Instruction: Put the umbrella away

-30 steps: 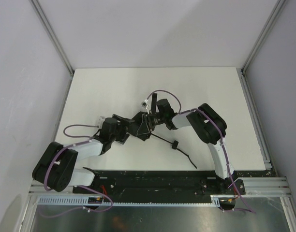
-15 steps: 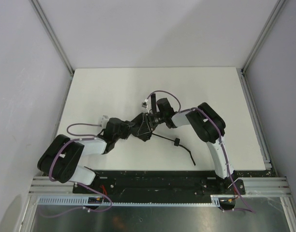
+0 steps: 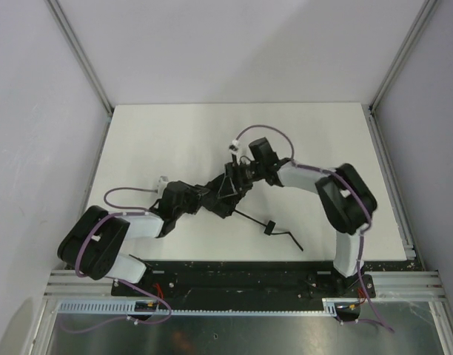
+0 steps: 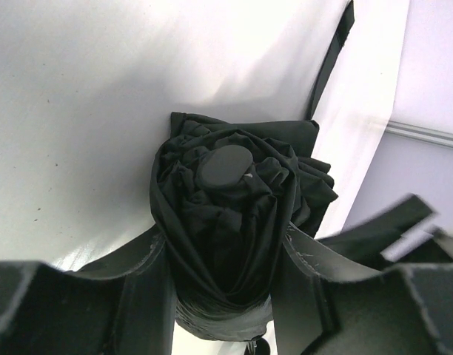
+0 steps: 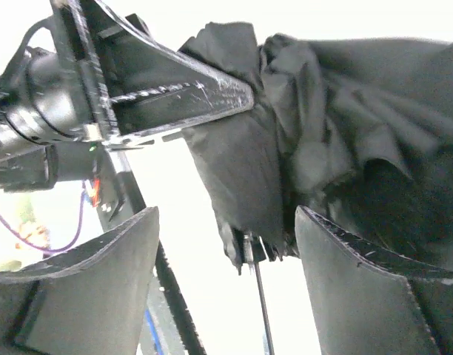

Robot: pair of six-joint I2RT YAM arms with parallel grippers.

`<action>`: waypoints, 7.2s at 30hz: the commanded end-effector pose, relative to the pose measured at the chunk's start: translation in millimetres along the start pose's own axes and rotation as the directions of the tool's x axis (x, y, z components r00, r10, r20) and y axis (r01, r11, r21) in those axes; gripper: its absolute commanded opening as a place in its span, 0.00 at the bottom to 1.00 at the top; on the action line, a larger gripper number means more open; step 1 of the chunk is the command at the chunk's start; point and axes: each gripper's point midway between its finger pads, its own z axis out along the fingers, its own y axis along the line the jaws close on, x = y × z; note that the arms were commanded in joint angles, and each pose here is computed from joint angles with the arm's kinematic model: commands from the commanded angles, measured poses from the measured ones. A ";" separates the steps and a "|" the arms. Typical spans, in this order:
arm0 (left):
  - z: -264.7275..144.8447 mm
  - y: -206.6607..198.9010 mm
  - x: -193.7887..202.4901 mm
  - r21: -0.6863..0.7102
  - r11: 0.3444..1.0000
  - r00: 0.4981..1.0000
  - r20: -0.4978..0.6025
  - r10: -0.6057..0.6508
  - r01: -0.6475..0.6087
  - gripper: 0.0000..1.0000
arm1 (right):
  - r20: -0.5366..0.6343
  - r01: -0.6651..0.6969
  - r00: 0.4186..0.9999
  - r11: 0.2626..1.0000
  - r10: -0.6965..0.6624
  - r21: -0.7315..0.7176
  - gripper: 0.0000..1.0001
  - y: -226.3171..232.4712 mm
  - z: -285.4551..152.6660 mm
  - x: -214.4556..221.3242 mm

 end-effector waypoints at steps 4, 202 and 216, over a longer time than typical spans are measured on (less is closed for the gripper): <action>-14.4 85.6 6.1 -0.308 0.945 0.994 -0.051 0.101 -0.112 0.00 | 0.140 0.324 0.907 0.870 -0.397 0.371 0.84 22.7 -83.3 -63.6; -21.2 91.5 31.0 -0.368 0.919 0.981 -0.174 0.082 -0.142 0.24 | -0.252 0.601 0.752 0.477 -0.609 0.642 0.47 -53.3 39.2 55.7; -26.8 56.1 14.7 -0.222 0.964 0.984 -0.137 0.117 -0.146 0.93 | -0.166 0.357 0.932 0.892 -0.321 0.277 0.00 -61.5 42.8 114.2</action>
